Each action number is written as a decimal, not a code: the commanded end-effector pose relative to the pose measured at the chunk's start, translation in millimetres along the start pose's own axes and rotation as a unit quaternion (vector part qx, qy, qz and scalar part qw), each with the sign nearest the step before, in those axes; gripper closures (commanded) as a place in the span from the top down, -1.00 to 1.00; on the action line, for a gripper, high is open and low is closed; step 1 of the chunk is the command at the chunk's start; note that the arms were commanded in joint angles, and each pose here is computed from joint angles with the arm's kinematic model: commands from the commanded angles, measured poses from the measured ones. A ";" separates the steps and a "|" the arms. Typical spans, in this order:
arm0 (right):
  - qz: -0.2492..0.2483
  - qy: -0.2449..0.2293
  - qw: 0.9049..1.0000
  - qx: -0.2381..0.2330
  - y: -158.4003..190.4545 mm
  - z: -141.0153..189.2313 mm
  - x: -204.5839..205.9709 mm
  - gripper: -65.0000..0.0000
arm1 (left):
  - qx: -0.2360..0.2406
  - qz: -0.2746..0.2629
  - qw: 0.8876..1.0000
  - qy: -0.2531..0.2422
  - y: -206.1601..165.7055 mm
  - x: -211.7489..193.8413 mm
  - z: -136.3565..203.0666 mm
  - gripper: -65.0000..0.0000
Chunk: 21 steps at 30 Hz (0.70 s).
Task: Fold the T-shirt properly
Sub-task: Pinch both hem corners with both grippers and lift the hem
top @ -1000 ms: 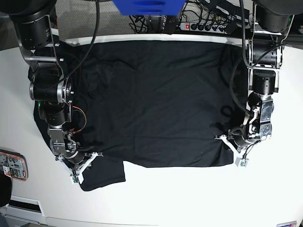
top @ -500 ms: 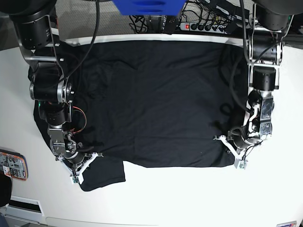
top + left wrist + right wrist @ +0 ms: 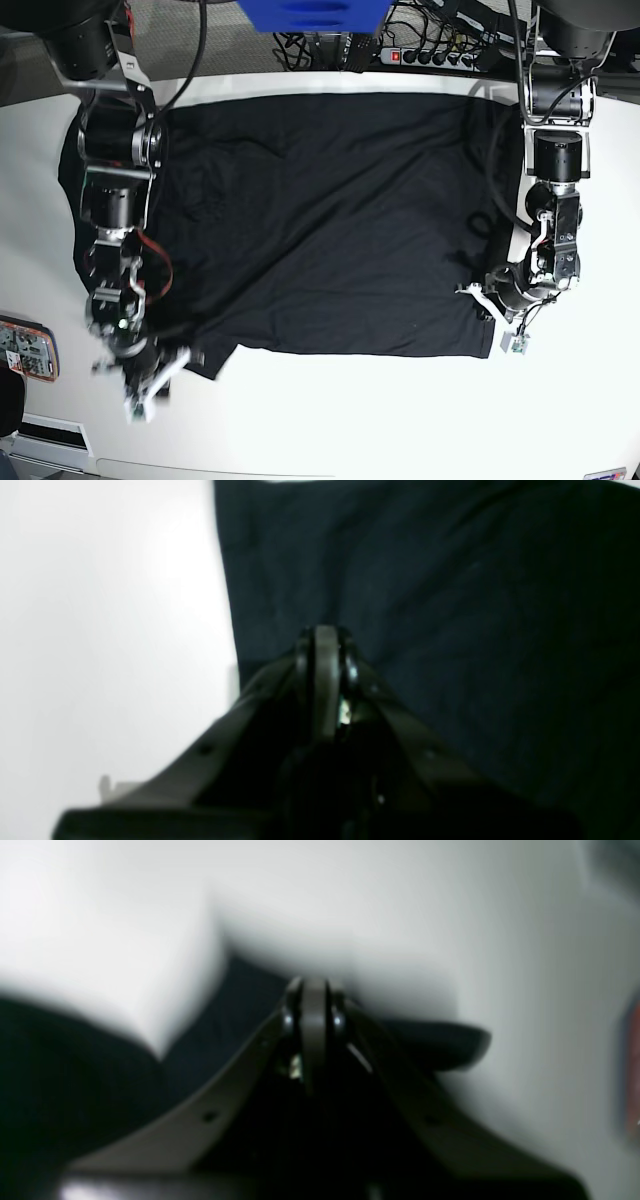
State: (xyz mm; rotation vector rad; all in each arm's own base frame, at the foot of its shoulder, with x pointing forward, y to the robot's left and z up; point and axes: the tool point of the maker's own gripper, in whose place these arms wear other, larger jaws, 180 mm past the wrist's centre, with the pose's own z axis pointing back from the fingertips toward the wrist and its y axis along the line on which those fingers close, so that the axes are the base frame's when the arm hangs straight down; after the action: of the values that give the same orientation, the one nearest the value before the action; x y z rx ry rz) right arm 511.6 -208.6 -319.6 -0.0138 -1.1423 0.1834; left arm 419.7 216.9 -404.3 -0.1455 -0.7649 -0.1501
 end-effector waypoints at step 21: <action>0.003 0.086 0.996 -0.001 2.8 18.2 -70.2 -1.00 | 0.034 -0.019 0.998 -0.057 1.6 18.1 31.1 -1.00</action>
State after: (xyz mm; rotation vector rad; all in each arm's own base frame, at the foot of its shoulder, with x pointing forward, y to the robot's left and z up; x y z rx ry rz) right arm 453.9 -213.1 -395.7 -0.0228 -0.9128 0.1846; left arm 398.4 216.1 -389.4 -0.0903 -0.8268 -0.1471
